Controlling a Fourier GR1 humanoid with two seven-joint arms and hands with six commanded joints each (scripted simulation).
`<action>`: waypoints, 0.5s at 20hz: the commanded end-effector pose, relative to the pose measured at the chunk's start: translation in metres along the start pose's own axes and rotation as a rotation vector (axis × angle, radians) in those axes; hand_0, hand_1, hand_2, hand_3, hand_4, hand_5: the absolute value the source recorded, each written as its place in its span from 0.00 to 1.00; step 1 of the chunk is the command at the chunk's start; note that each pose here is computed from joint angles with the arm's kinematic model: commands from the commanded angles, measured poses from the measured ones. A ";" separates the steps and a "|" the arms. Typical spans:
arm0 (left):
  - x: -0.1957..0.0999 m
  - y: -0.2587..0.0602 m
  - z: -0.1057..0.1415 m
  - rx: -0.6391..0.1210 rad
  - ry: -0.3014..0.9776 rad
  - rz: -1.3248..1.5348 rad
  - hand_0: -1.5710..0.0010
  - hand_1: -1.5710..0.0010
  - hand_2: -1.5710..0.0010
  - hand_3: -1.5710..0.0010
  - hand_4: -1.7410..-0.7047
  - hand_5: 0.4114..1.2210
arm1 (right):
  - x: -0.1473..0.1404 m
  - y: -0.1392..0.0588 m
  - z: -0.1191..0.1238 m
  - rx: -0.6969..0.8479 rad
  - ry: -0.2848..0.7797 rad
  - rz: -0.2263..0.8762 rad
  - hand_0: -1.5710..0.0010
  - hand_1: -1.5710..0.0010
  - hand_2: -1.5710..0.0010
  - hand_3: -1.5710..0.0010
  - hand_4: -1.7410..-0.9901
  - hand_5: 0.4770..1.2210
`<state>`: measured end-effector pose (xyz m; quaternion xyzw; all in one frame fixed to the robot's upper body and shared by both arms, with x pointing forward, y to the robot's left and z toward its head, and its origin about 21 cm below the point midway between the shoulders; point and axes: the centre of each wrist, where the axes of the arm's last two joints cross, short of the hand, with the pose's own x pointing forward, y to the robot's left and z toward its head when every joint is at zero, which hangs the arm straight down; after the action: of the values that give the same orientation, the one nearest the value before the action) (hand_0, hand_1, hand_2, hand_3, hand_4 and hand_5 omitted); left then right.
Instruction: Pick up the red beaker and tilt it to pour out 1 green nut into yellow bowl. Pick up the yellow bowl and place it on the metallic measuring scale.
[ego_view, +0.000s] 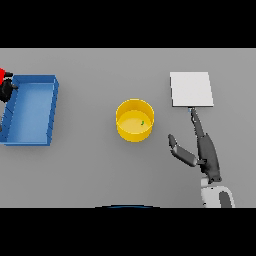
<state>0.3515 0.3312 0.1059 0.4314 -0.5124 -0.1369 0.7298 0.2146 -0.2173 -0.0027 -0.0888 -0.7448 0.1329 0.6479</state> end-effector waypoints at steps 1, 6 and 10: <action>-0.002 -0.001 0.001 0.003 0.007 -0.010 0.00 0.00 0.00 0.03 0.00 0.93 | 0.002 0.001 -0.001 -0.001 -0.006 0.007 1.00 1.00 1.00 1.00 0.70 0.25; -0.012 -0.005 0.007 -0.050 0.039 -0.080 0.00 0.00 0.00 0.04 0.20 0.56 | 0.002 -0.002 0.004 -0.009 -0.026 0.008 1.00 1.00 1.00 1.00 0.72 0.25; -0.010 0.004 0.015 -0.238 0.037 -0.126 0.41 0.52 0.51 0.54 0.68 0.43 | 0.001 -0.002 0.006 -0.005 -0.024 0.008 1.00 1.00 1.00 1.00 0.74 0.25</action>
<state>0.3334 0.3325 0.1047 0.3757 -0.4514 -0.2344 0.7747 0.2086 -0.2194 -0.0023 -0.0920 -0.7528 0.1347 0.6377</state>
